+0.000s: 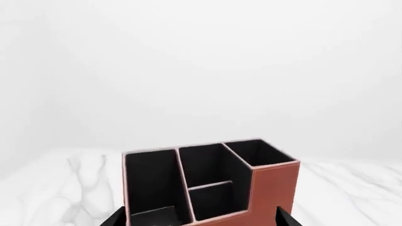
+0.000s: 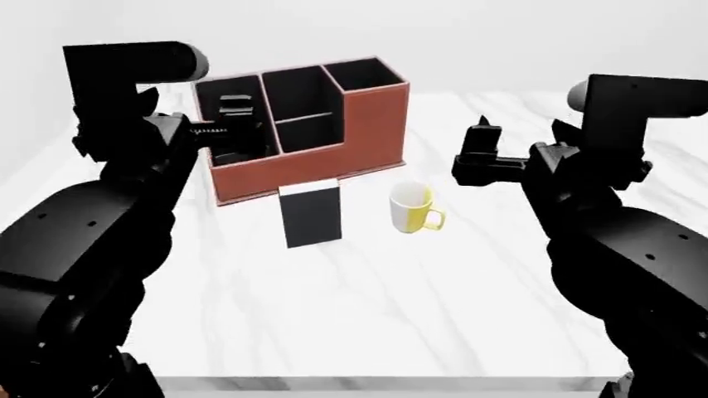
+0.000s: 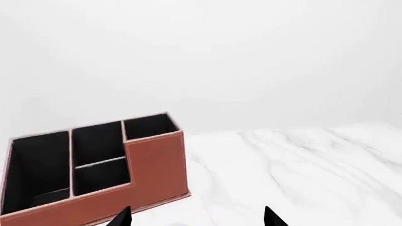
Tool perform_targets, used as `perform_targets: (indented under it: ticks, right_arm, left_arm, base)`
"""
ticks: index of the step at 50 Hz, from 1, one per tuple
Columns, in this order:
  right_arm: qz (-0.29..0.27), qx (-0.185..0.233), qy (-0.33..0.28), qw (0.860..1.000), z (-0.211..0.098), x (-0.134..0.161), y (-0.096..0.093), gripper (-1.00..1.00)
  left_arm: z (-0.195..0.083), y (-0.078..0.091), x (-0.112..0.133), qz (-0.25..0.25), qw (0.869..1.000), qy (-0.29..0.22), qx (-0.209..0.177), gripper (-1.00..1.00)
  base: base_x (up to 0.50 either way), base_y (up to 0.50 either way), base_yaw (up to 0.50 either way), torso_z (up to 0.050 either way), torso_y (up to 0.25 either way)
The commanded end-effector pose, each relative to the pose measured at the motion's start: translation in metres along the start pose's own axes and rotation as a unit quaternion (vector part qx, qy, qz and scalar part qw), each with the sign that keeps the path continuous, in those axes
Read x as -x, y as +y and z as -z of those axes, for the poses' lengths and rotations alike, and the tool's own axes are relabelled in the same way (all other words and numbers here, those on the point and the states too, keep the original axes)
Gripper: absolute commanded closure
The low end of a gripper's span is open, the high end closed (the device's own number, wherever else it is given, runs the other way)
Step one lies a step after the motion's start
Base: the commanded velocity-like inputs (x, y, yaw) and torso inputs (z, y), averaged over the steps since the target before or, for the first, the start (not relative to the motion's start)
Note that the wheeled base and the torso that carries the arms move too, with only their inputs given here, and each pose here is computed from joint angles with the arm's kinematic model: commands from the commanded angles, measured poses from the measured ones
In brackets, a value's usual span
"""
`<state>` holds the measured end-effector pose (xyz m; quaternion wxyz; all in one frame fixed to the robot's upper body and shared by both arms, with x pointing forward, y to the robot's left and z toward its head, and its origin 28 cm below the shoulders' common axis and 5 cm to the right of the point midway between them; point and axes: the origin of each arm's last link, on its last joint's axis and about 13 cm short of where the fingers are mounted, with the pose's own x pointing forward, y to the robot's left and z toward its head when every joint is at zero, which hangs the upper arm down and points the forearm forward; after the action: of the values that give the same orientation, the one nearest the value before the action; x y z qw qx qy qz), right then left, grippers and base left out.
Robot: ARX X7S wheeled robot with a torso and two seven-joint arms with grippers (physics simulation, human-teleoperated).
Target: Pick up the book and place it in the right compartment of the caddy.
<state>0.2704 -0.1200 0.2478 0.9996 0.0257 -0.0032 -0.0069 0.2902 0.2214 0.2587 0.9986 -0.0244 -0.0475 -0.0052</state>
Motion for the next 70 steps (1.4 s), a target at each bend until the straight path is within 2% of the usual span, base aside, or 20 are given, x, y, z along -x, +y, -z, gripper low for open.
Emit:
perform_targets:
  ticks: [1, 70]
  right_arm:
    - [0.000, 0.084, 0.006, 0.996, -0.034, 0.011, -0.003, -1.00]
    - [-0.010, 0.087, 0.014, 0.996, -0.023, -0.003, -0.002, -1.00]
  left_arm:
    - [-0.042, 0.000, 0.002, 0.011, 0.999, 0.016, -0.031, -1.00]
    - [-0.049, 0.002, 0.004, -0.008, 0.998, 0.027, -0.048, -1.00]
  base:
    - [0.50, 0.00, 0.00, 0.000, 0.000]
    - [0.50, 0.00, 0.00, 0.000, 0.001]
